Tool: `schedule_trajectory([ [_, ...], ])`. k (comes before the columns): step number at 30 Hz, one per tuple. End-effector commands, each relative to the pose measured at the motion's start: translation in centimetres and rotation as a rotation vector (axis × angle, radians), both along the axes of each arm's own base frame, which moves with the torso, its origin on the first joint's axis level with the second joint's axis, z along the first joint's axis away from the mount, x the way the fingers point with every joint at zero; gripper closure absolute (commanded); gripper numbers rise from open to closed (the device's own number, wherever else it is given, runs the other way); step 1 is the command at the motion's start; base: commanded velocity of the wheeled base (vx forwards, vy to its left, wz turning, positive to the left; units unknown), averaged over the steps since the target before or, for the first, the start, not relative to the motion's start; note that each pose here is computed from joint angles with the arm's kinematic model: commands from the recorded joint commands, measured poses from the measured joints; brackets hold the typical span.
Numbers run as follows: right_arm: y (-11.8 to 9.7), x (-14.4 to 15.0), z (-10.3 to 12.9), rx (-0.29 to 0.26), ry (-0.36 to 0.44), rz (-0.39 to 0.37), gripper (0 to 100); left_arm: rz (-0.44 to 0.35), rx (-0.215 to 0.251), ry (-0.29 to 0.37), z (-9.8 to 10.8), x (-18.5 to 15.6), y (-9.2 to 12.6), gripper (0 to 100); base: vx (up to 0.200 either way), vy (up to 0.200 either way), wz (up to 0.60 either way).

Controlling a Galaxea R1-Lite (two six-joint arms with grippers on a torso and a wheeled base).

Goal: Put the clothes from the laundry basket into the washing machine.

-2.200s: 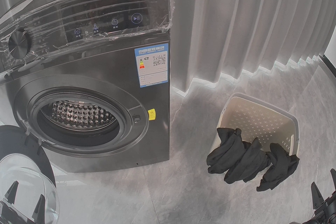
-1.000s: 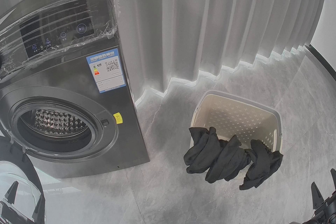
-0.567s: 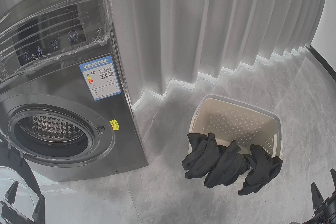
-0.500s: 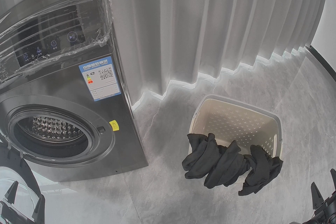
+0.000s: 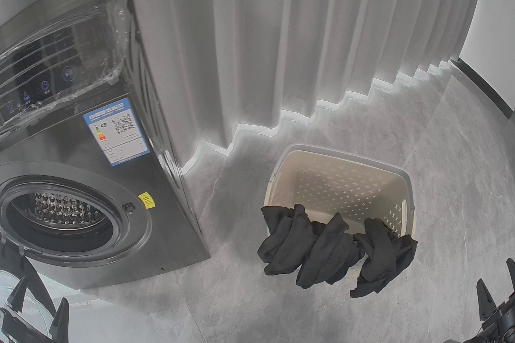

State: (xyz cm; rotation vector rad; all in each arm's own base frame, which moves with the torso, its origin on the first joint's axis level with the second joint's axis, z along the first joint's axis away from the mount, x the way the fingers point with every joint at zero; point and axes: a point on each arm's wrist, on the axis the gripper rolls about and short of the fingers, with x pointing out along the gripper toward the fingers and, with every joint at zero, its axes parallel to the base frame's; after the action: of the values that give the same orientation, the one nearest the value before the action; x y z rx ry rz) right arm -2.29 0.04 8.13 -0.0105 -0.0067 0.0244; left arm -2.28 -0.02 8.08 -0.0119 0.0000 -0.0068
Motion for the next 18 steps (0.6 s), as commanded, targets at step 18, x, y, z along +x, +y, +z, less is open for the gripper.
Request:
schedule_trajectory([
  [18,0.00,0.01,-0.53,0.000,0.002,0.000,0,0.001,0.000,0.002,-0.48,0.01,0.00,0,0.000,0.000,-0.23],
])
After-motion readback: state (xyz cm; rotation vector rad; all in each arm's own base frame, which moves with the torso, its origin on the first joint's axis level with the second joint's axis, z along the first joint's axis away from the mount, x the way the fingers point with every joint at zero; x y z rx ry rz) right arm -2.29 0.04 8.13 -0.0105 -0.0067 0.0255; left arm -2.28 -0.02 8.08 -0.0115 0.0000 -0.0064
